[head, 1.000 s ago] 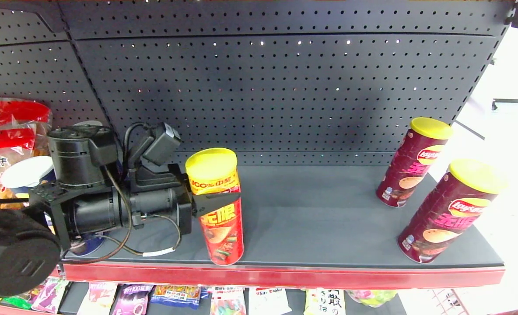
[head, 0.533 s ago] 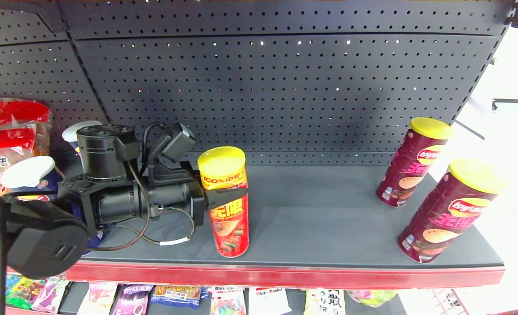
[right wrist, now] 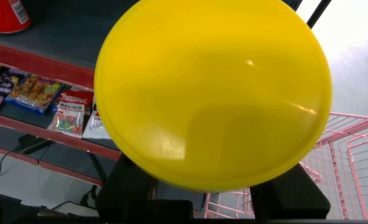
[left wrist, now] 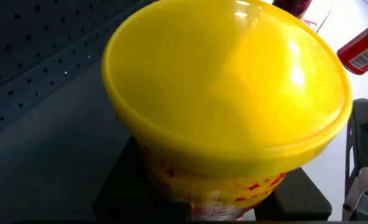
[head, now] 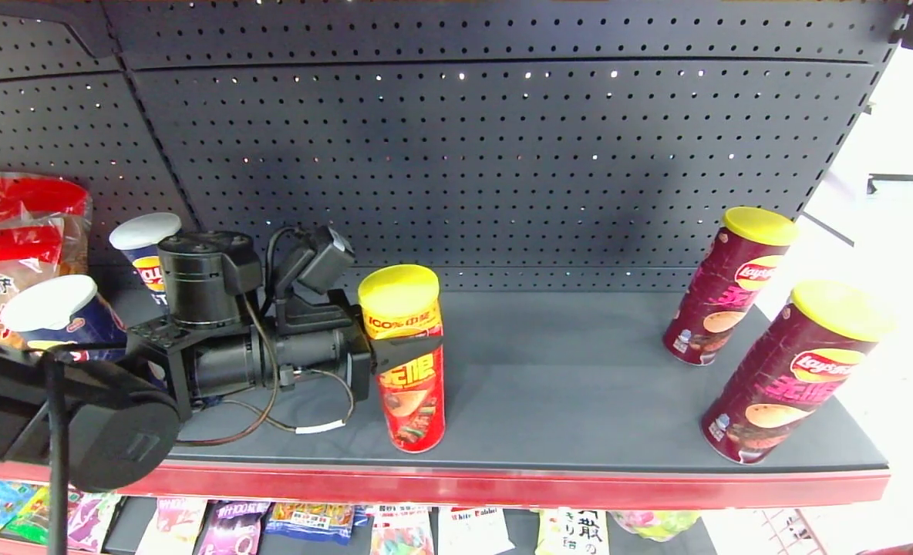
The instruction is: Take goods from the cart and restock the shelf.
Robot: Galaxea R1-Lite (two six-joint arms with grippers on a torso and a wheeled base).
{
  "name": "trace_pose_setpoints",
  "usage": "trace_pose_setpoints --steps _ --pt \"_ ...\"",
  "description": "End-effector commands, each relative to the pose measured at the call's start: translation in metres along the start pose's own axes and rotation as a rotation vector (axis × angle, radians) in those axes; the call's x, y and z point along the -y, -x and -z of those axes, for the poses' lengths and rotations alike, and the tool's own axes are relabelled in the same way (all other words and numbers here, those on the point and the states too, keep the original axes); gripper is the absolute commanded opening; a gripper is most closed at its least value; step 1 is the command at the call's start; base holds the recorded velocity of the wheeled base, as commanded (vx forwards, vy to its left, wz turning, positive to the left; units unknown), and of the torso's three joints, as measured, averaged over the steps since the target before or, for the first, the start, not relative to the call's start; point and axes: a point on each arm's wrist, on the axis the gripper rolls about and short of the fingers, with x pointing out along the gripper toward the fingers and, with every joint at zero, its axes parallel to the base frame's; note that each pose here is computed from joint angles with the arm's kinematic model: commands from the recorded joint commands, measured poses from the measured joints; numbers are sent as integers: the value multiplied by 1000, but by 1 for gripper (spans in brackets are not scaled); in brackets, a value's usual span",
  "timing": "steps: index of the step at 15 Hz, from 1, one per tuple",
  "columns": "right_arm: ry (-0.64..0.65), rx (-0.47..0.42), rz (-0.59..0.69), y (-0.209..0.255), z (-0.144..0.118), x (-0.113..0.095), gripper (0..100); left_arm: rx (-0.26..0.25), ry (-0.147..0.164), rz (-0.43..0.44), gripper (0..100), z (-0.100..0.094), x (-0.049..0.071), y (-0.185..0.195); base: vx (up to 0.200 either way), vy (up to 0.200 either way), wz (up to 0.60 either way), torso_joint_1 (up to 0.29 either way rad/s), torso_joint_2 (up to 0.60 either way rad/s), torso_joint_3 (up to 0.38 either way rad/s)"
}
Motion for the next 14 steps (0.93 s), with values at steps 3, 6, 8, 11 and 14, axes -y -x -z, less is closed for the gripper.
trace_pose_setpoints --steps 3,6,8,11,14 --pt "1 -3 -3 0 0 0 0 -11 10 8 0 4 5 6 0 0 0 0 0 0" --pt "1 -5 -3 -1 0 0 0 -26 19 11 0 9 7 7 0 0 0 0 0 0" --pt "1 -6 -3 -1 0 0 0 -31 23 11 0 10 7 7 0 0 0 0 0 0" --pt "1 -8 -3 -1 0 0 0 -36 26 13 0 12 8 7 0 0 0 0 0 0" --pt "1 -8 -3 -1 0 0 0 -36 26 13 0 12 8 7 0 0 0 0 0 0"
